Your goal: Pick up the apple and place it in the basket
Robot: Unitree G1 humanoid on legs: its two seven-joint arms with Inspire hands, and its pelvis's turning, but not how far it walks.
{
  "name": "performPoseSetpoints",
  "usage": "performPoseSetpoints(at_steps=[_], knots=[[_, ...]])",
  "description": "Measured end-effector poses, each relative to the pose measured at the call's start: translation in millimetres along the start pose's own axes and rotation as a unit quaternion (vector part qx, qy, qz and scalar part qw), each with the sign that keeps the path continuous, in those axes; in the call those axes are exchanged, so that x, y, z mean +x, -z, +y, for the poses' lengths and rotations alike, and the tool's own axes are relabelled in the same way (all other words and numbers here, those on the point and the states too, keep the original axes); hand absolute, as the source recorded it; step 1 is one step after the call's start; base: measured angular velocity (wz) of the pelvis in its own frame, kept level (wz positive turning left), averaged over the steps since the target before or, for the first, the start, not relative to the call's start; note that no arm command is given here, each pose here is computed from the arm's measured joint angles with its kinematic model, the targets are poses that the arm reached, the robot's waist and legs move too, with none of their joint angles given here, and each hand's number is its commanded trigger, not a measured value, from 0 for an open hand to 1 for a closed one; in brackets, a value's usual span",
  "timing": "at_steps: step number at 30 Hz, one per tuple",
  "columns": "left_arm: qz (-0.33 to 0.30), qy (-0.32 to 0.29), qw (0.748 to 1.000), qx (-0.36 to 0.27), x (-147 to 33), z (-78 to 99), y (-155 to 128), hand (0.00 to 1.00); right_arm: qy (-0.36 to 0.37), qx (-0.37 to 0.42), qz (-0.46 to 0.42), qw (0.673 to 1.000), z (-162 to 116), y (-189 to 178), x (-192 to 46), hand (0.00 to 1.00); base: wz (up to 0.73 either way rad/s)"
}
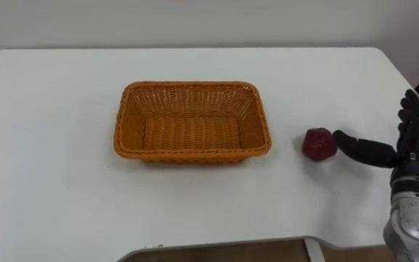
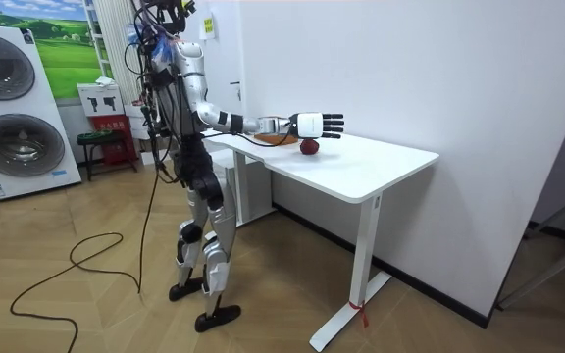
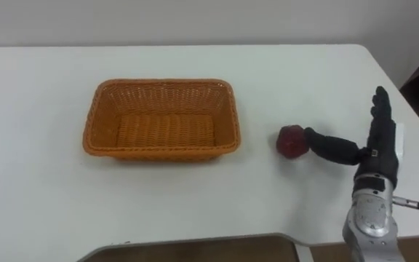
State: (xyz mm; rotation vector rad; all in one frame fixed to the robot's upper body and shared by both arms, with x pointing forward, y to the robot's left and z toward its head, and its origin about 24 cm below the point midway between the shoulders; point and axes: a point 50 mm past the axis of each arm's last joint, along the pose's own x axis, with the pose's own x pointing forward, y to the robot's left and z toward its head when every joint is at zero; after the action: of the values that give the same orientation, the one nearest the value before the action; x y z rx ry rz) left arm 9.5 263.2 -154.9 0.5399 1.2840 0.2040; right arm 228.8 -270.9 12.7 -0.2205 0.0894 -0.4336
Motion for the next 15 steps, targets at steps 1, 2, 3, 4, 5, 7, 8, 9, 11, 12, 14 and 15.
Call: performPoseSetpoints(at_steps=[1, 2, 3, 4, 5, 7, 8, 9, 11, 12, 14, 15], knots=[[0.001, 0.000, 1.000, 0.000, -0.2, -0.2, 0.5, 0.00, -0.006, -0.002, 0.000, 1.000, 0.9, 0.1, 0.8, 0.00, 0.00], [0.003, 0.001, 1.000, 0.001, -0.6, -0.5, 2.2, 0.00, -0.020, -0.006, 0.002, 1.000, 3.7, 0.2, 3.2, 0.00, 0.00], [0.004, 0.001, 1.000, 0.001, -0.7, -0.4, 2.5, 0.00, -0.032, -0.012, 0.000, 0.999, 4.6, -0.7, 4.4, 0.00, 0.00], [0.004, 0.001, 1.000, 0.001, -0.7, -0.4, 2.7, 0.00, -0.038, -0.014, -0.002, 0.999, 5.0, -1.6, 5.1, 0.00, 0.04], [0.004, 0.001, 1.000, 0.001, -0.8, -0.2, 3.3, 0.00, -0.048, -0.017, -0.005, 0.999, 5.7, -3.2, 6.3, 0.00, 0.05], [0.005, 0.000, 1.000, 0.001, -0.9, 0.1, 4.0, 0.00, -0.058, -0.018, -0.009, 0.998, 6.5, -5.6, 8.9, 0.00, 0.05], [0.005, 0.000, 1.000, 0.001, -0.9, 0.5, 4.0, 0.00, -0.064, -0.019, -0.009, 0.998, 6.8, -6.0, 10.3, 0.00, 0.08], [0.006, 0.000, 1.000, 0.001, -1.0, 0.7, 4.6, 0.00, -0.069, -0.020, -0.002, 0.997, 7.6, -3.7, 12.9, 0.00, 0.09], [0.006, 0.000, 1.000, 0.001, -0.9, 0.8, 4.3, 0.00, -0.074, -0.024, 0.011, 0.997, 6.8, 1.3, 15.4, 0.00, 0.06], [0.006, 0.000, 1.000, 0.001, -0.9, 0.8, 4.4, 0.00, -0.076, -0.026, 0.016, 0.997, 6.6, 3.5, 15.5, 0.00, 0.00], [0.007, 0.000, 1.000, 0.001, -1.0, 0.9, 5.2, 0.00, -0.081, -0.026, 0.026, 0.996, 5.8, 7.6, 15.3, 0.00, 0.00], [0.007, 0.000, 1.000, 0.000, -1.0, 1.1, 5.3, 0.00, -0.082, -0.026, 0.029, 0.996, 5.5, 9.2, 15.1, 0.00, 0.00]])
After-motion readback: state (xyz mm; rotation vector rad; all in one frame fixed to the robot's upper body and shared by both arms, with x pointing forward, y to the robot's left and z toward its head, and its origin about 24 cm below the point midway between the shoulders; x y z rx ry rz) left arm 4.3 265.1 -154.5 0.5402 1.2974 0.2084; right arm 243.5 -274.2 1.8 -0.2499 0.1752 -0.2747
